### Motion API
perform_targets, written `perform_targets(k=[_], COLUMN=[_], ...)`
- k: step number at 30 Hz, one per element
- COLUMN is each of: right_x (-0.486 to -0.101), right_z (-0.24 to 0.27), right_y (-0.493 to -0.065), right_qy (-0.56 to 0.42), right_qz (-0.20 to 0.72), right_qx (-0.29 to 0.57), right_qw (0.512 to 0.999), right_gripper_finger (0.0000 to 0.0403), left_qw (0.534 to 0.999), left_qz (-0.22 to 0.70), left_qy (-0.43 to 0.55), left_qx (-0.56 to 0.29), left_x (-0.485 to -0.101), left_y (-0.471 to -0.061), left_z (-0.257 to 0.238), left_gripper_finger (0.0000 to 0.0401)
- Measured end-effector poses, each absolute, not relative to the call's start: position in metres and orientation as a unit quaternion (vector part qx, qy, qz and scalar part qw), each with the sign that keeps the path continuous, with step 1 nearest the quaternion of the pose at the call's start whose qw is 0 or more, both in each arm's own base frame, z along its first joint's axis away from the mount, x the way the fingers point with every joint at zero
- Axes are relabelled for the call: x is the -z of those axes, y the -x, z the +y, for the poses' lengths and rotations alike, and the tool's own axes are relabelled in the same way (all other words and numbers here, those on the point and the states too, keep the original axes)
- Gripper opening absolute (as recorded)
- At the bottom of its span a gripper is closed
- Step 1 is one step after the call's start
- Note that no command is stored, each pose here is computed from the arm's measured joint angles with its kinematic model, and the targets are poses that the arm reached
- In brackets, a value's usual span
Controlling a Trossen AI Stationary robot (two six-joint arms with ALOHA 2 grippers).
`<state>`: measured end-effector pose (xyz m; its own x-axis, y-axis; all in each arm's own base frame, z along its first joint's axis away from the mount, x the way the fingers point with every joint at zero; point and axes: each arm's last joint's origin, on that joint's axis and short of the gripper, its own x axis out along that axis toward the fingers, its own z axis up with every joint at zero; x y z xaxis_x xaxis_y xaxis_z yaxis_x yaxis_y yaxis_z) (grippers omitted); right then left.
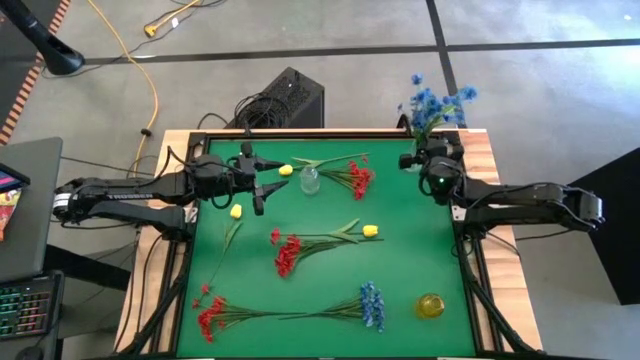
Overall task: Sort flowers into vase by color
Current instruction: Put the top blue flowers into the right transparent vase
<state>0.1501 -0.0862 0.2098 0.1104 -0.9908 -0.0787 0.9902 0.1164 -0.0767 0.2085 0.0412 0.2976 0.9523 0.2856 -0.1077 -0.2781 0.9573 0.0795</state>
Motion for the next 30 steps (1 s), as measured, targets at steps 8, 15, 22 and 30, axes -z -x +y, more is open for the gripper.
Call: perform_targets(k=[8, 15, 22, 30], right_x=[-0.2101, -0.2103, -0.2105, -0.2105], right_z=[-0.079, -0.0776, -0.0776, -0.0776], right_y=[-0.1526, -0.1522, -0.1522, -0.1522], right_qy=[0.036, 0.048, 0.045, 0.042], right_qz=[0.079, 0.088, 0.085, 0.082], right_qx=[0.664, 0.674, 0.675, 0.675], right_qw=[0.743, 0.732, 0.732, 0.732], right_gripper_finger=[0.0053, 0.0054, 0.0054, 0.0079], left_qw=[0.987, 0.987, 0.987, 0.987], left_qz=[0.059, 0.061, 0.061, 0.061], left_qy=[-0.032, -0.031, -0.031, -0.031], left_qx=[-0.143, -0.143, -0.143, -0.143], left_x=[-0.2976, -0.2973, -0.2972, -0.2972], left_y=[-0.2085, -0.2085, -0.2085, -0.2085], left_z=[0.0412, 0.0412, 0.0412, 0.0412], left_gripper_finger=[0.022, 0.022, 0.022, 0.022])
